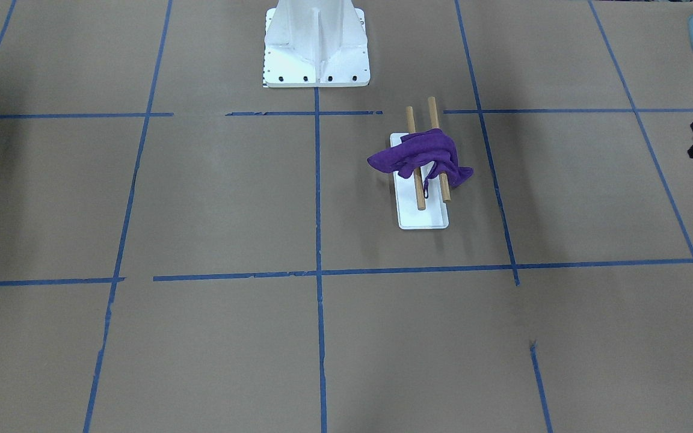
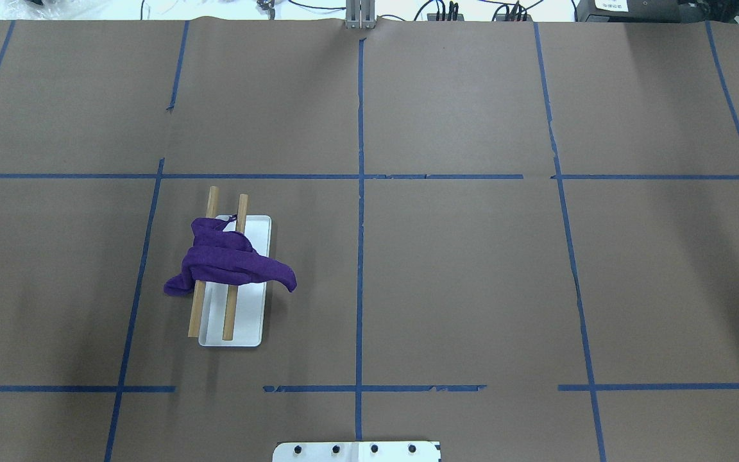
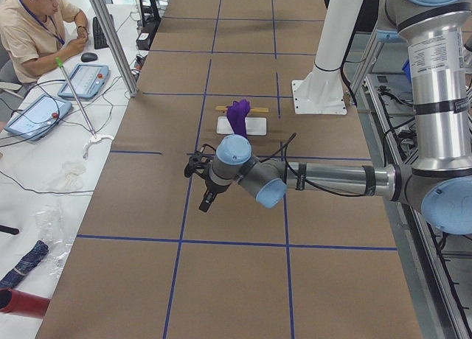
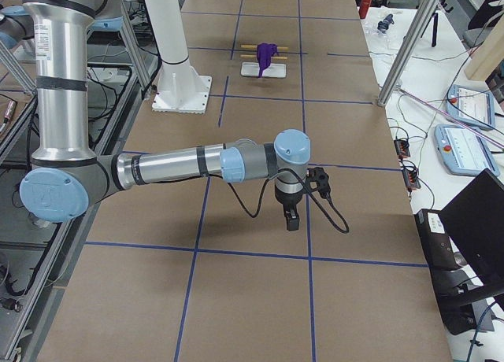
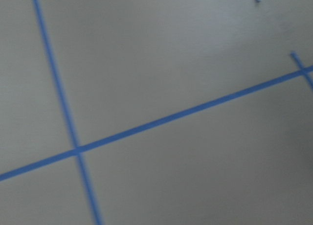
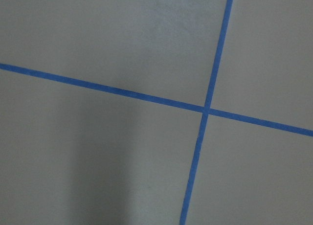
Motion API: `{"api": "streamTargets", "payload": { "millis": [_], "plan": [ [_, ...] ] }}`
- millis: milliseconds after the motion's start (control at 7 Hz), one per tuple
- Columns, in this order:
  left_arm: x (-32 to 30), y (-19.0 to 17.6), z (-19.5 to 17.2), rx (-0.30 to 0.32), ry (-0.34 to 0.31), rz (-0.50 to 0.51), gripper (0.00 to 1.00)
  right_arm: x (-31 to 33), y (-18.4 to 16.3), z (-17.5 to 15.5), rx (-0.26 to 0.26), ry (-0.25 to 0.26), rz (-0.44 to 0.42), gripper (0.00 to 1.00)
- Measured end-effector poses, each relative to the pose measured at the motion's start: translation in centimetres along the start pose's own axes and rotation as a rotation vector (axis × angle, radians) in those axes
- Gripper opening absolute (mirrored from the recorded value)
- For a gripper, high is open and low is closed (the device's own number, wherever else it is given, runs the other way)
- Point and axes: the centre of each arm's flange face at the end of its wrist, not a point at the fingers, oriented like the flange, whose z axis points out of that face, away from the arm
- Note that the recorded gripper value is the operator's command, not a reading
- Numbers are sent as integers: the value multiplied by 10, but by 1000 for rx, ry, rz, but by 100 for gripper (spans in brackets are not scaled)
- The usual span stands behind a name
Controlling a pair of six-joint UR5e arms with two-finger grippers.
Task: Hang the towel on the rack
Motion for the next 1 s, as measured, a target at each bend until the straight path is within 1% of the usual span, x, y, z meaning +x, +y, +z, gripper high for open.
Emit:
{"api": "streamTargets", "payload": {
  "millis": [143,286,429,571,714,1000],
  "plan": [
    [-20,-3,-25,-34,-37,-33,100,11,4,0,-32,-2,8,100],
    [-29,-2,-43,-72,-55,-82,100,15,7,-1,-55,-11,27,100],
    [-35,8,-46,-113,-50,-124,100,16,8,-2,-64,-18,61,100],
    [-39,23,-40,-149,-16,-159,100,17,10,-1,-69,-20,109,100],
    [-44,36,-31,-179,21,-193,100,19,13,2,-74,-19,140,100],
    [-48,47,-23,-202,47,-218,100,20,15,3,-75,-21,153,100]
  ]
}}
